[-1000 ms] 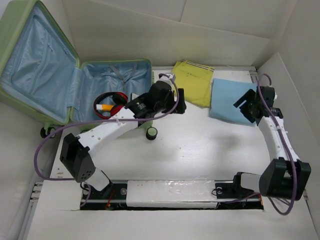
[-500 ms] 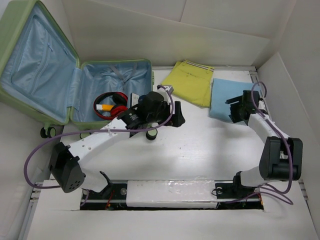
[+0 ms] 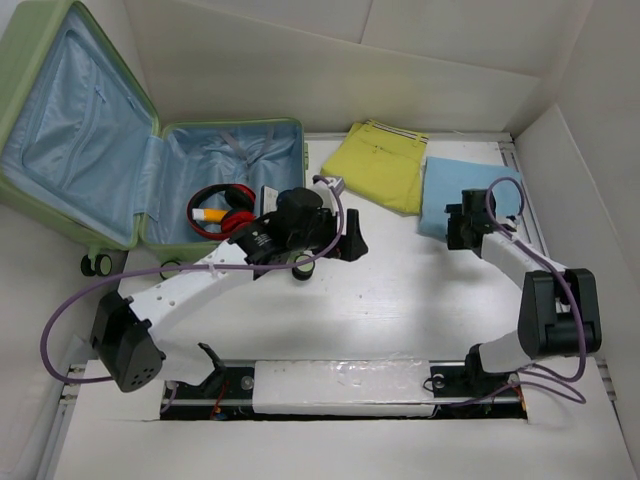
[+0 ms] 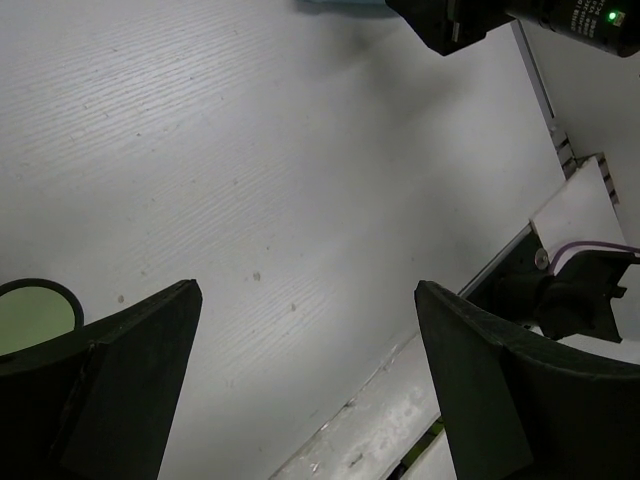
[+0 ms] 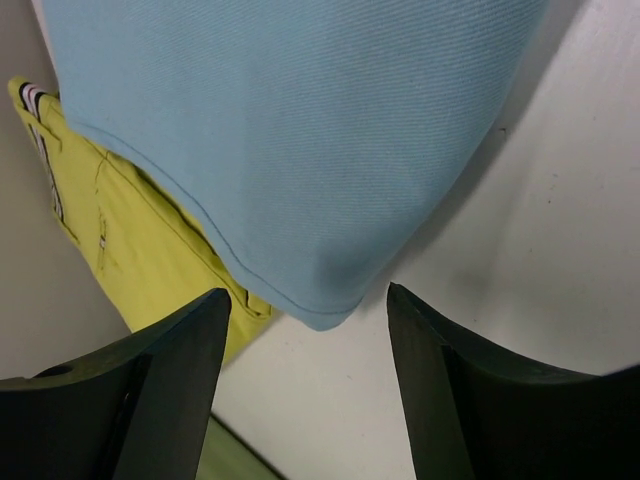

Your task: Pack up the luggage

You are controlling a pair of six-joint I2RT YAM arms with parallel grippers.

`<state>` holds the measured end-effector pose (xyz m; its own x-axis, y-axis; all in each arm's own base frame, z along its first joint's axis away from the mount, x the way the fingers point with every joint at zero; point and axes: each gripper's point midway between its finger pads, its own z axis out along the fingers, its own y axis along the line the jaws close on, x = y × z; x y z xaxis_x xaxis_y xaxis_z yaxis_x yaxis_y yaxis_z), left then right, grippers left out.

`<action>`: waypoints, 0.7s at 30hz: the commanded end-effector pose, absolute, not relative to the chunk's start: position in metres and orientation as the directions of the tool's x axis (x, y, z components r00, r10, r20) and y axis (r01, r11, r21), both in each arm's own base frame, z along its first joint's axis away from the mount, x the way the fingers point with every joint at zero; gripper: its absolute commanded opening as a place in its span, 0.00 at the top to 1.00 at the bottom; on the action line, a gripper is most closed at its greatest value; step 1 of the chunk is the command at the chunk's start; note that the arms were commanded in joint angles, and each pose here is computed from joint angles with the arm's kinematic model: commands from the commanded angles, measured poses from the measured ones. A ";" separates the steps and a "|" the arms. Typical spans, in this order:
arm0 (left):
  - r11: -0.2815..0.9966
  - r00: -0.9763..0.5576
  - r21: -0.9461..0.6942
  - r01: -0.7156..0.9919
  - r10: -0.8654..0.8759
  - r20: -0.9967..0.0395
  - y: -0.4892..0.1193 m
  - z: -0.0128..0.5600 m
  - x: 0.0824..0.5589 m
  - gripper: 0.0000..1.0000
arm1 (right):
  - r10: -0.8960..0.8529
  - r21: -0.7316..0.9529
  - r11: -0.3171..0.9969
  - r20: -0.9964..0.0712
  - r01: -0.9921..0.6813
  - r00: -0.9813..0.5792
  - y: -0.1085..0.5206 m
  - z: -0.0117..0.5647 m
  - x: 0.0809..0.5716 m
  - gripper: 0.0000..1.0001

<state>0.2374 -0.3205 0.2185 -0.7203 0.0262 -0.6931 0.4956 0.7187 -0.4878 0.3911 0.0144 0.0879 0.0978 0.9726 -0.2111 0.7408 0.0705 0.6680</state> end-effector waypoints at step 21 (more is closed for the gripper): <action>0.700 -0.736 -0.504 0.506 0.046 -0.675 -0.339 0.212 0.245 0.15 | 0.969 0.544 0.135 -0.248 0.828 0.005 0.024 0.049 0.403 0.96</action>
